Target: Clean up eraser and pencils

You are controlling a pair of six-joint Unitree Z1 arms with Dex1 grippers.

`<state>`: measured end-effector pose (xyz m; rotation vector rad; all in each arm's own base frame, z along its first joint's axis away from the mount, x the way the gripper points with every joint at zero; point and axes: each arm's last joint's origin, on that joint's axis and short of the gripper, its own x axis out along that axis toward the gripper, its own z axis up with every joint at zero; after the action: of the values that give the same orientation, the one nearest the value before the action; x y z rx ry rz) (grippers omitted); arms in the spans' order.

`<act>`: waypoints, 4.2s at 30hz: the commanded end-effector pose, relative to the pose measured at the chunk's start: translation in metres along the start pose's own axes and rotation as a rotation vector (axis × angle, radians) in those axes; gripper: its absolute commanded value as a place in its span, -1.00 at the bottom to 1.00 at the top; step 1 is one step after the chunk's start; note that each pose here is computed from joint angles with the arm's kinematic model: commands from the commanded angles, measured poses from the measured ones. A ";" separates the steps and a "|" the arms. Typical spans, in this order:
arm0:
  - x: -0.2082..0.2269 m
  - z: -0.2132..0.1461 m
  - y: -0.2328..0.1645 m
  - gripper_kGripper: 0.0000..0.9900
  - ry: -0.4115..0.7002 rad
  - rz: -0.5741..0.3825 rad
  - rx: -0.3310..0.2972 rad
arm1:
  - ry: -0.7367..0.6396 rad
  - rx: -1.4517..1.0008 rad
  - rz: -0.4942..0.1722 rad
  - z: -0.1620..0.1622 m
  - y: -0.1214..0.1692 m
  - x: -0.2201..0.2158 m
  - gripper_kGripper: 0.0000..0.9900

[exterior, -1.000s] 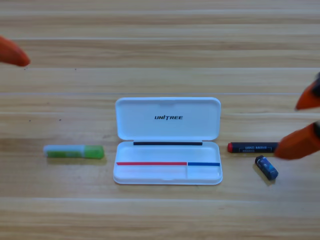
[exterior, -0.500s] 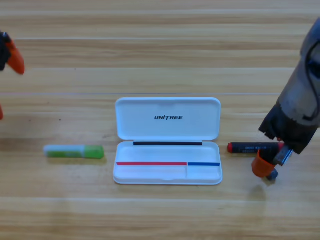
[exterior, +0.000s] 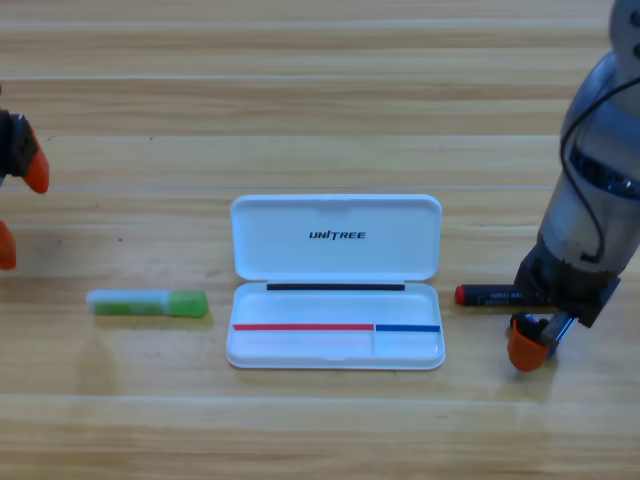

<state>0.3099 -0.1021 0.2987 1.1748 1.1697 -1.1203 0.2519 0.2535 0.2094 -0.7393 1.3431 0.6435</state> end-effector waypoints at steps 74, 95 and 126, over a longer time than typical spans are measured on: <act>0.120 0.063 -0.001 1.00 -0.043 -0.112 0.025 | 0.002 -0.737 0.113 0.091 0.071 0.012 -1.00; 0.140 0.051 0.005 1.00 -0.063 -0.108 0.028 | 0.030 -0.702 0.077 0.100 0.055 0.027 -0.09; 0.051 0.049 -0.014 -1.00 -0.068 0.023 0.039 | 0.011 -0.677 0.016 0.023 -0.051 0.000 0.99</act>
<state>0.3175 -0.1498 0.1969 1.1623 1.1395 -1.2000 0.2621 0.2475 0.2675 -1.2730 1.0116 1.1684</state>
